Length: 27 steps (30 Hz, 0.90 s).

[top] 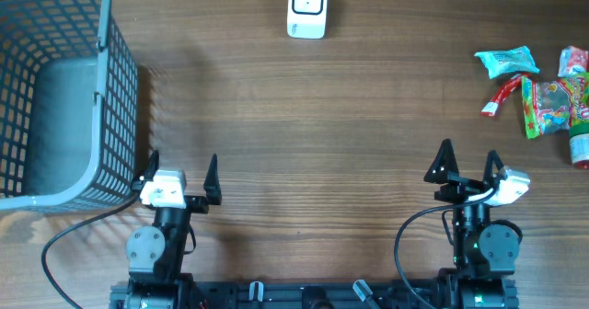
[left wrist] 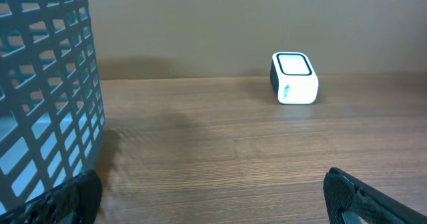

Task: Scan the item barcode

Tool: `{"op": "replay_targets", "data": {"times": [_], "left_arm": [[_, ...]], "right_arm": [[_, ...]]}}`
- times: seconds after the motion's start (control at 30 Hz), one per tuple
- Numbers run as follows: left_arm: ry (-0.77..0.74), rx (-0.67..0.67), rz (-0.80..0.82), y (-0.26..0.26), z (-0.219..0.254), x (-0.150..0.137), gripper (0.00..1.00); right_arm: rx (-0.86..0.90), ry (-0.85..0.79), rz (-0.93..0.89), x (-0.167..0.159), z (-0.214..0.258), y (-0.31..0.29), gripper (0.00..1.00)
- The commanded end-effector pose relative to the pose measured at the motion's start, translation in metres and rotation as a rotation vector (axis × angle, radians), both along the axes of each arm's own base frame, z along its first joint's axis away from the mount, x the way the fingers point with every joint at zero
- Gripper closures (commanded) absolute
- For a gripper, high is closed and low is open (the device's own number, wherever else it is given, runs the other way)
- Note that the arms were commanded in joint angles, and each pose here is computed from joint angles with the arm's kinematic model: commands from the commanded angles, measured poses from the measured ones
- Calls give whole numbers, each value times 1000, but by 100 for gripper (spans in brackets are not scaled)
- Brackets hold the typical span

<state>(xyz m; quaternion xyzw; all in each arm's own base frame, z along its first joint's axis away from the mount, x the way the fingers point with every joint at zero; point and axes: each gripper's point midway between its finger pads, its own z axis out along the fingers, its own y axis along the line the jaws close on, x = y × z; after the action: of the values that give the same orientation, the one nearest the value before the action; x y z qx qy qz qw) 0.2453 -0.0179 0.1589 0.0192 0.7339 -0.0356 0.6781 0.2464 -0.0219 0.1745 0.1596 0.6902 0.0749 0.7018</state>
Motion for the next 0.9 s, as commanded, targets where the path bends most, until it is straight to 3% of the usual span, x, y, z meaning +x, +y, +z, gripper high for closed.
{"op": "replay_targets", "data": {"times": [0.0, 0.87], "left_arm": [[-4, -20, 17, 3, -2, 0, 0], [-5, -7, 23, 7, -2, 0, 0]], "right_arm": [[-19, -17, 17, -1, 4, 3, 0], [-19, -17, 17, -1, 4, 3, 0]]}}
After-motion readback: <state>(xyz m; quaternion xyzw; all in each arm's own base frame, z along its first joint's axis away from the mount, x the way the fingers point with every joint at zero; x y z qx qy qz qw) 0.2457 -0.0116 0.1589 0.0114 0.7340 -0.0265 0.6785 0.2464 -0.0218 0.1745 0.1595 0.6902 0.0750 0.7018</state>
